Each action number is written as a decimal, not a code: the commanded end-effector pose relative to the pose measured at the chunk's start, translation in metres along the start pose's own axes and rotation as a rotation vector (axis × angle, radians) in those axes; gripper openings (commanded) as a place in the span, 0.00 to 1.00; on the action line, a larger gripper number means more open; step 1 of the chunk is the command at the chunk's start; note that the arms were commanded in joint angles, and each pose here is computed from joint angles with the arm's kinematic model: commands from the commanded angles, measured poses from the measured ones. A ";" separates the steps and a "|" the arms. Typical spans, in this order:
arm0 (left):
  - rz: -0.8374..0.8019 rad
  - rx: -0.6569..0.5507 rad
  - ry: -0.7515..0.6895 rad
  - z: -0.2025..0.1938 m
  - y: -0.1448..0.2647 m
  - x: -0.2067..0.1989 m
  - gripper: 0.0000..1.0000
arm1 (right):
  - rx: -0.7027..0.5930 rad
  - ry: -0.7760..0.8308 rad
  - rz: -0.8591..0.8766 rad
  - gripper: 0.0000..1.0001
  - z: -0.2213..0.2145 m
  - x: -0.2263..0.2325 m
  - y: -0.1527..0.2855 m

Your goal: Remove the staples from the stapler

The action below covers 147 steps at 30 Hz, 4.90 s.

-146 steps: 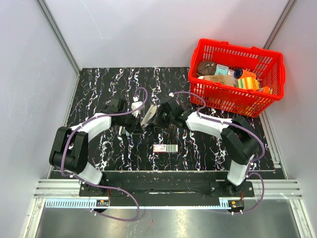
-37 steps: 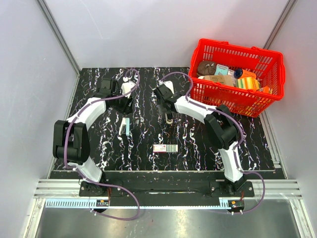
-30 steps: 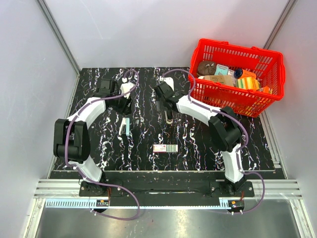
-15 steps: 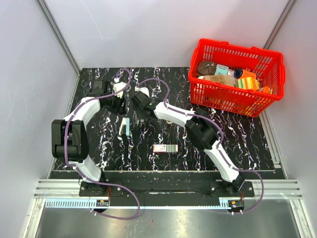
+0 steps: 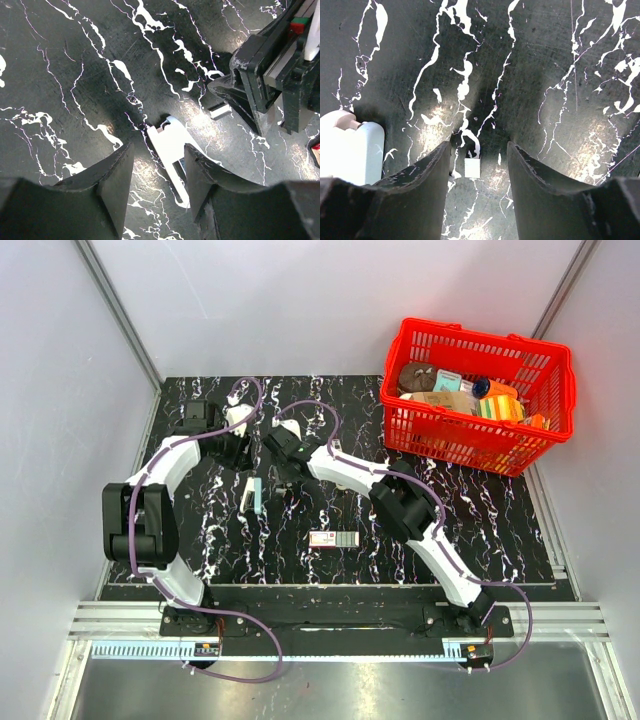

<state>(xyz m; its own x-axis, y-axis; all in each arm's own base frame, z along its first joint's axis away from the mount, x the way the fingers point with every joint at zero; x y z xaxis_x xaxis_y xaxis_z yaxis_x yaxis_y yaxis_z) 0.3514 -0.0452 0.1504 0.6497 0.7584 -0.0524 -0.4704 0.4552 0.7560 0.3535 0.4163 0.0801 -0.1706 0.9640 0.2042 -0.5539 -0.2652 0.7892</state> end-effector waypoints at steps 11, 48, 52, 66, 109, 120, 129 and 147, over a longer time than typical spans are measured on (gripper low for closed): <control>0.024 -0.070 -0.031 0.011 0.018 -0.001 0.49 | -0.006 0.043 -0.012 0.34 -0.011 0.010 0.013; 0.046 -0.089 -0.068 0.009 0.045 -0.014 0.49 | -0.076 0.060 -0.097 0.54 -0.008 -0.004 0.065; 0.047 -0.087 -0.068 0.009 0.045 -0.014 0.49 | -0.083 0.033 -0.081 0.54 -0.007 -0.003 0.069; 0.055 -0.082 -0.076 0.008 0.046 -0.013 0.49 | -0.025 0.033 -0.041 0.50 -0.031 0.006 0.066; 0.055 -0.083 -0.072 0.003 0.047 -0.015 0.49 | 0.004 0.078 -0.089 0.08 -0.041 0.001 0.048; -0.010 -0.098 -0.171 0.018 0.017 -0.063 0.49 | 0.025 -0.059 -0.065 0.04 -0.052 -0.035 0.131; -0.052 -0.066 -0.249 0.021 -0.017 -0.096 0.48 | 0.096 -0.236 -0.096 0.03 -0.106 -0.067 0.172; -0.046 -0.035 -0.274 0.003 -0.001 -0.106 0.48 | 0.096 -0.254 -0.204 0.04 -0.135 -0.079 0.156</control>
<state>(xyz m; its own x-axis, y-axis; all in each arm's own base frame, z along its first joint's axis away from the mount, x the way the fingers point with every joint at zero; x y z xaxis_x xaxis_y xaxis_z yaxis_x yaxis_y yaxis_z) 0.2859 -0.1293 0.1479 0.8118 0.5815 0.0540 -0.4170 0.5124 0.7507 0.1676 0.2964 0.1113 0.1225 0.9764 0.1778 -0.4353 -0.1082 0.8938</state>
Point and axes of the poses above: each gripper's point midway between its finger pads, its own y axis back along the fingers, its own x axis along the line the jaws close on, z = x × y, the point moved 7 cm from there along y, back along the fingers, and after that the axes turned 9 degrees about -y, right-handed, at the moved point
